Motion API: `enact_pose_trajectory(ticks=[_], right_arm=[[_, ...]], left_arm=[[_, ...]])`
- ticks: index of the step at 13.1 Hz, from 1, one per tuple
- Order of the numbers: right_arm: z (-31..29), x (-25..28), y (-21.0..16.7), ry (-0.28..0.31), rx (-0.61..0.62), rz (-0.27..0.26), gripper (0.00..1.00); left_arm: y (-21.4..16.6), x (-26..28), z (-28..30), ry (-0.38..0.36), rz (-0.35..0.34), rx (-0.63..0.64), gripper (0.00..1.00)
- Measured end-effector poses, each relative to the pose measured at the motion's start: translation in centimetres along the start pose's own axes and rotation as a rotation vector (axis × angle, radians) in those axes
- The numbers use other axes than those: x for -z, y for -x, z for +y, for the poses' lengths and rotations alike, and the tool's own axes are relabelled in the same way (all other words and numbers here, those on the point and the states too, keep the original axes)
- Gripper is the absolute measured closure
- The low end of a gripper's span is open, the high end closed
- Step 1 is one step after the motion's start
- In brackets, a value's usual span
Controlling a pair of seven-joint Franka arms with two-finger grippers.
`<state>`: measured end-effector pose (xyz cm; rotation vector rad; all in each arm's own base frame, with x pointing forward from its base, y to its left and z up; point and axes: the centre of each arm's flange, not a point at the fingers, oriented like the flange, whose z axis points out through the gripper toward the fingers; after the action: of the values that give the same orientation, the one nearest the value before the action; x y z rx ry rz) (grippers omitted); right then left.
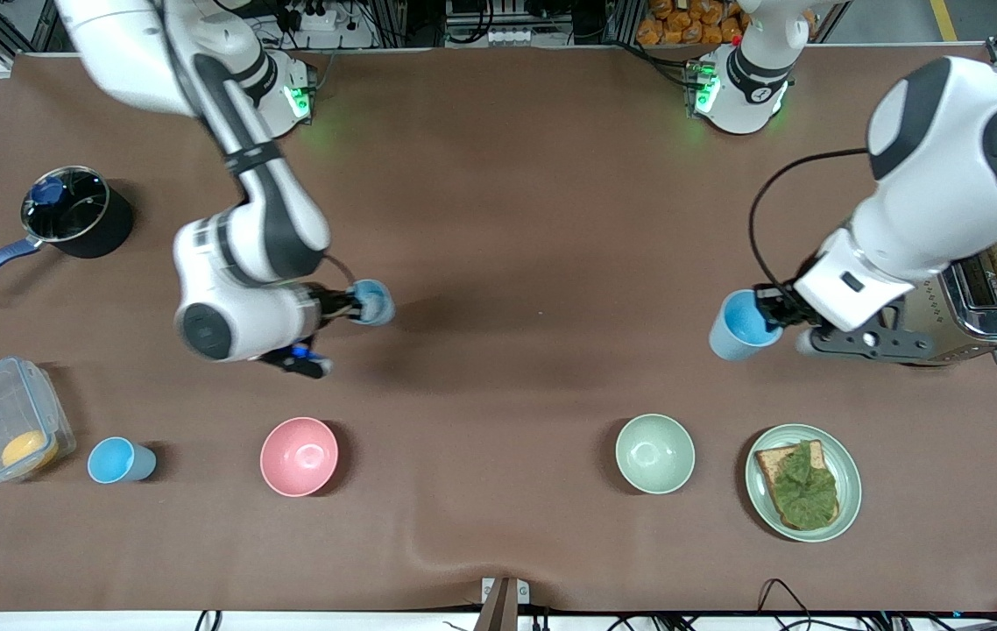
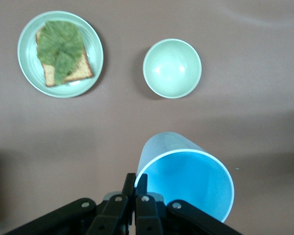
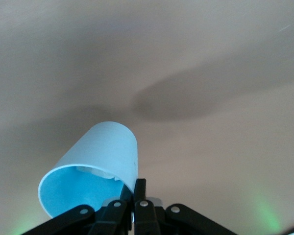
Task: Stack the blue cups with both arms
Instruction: 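Carry both blue cups toward the table middle, left cup above right cup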
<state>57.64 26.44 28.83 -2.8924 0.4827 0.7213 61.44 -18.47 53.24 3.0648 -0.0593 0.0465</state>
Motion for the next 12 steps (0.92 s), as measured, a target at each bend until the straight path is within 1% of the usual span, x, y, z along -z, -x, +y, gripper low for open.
enact_pose_trajectory(ticks=[2, 4, 6, 8, 9, 12], right_arm=[[-3.6, -2.3, 1.9, -0.002, -0.025, 0.026, 0.96], [-5.6, -4.2, 2.7, -0.007, -0.036, 0.049, 0.96], [-6.6, -5.6, 2.9, -0.013, -0.045, 0.06, 0.96], [-6.5, -6.2, 2.3, -0.01, -0.056, 0.06, 0.96], [-6.2, -6.2, 2.0, -0.011, -0.063, 0.061, 0.9], [-5.9, -5.0, 1.3, -0.026, -0.074, 0.074, 0.56]], left_arm=[[0.7, 0.1, 2.4, 0.001, -0.006, 0.046, 0.97], [1.5, -0.1, 4.9, 0.002, -0.011, 0.091, 0.97], [2.2, -0.3, 7.0, 0.003, -0.015, 0.125, 0.97], [2.9, -0.5, 8.8, 0.003, -0.019, 0.15, 0.97], [3.3, -0.6, 9.7, 0.003, -0.022, 0.164, 0.97], [4.3, -1.5, 12.4, 0.001, -0.038, 0.212, 0.97]])
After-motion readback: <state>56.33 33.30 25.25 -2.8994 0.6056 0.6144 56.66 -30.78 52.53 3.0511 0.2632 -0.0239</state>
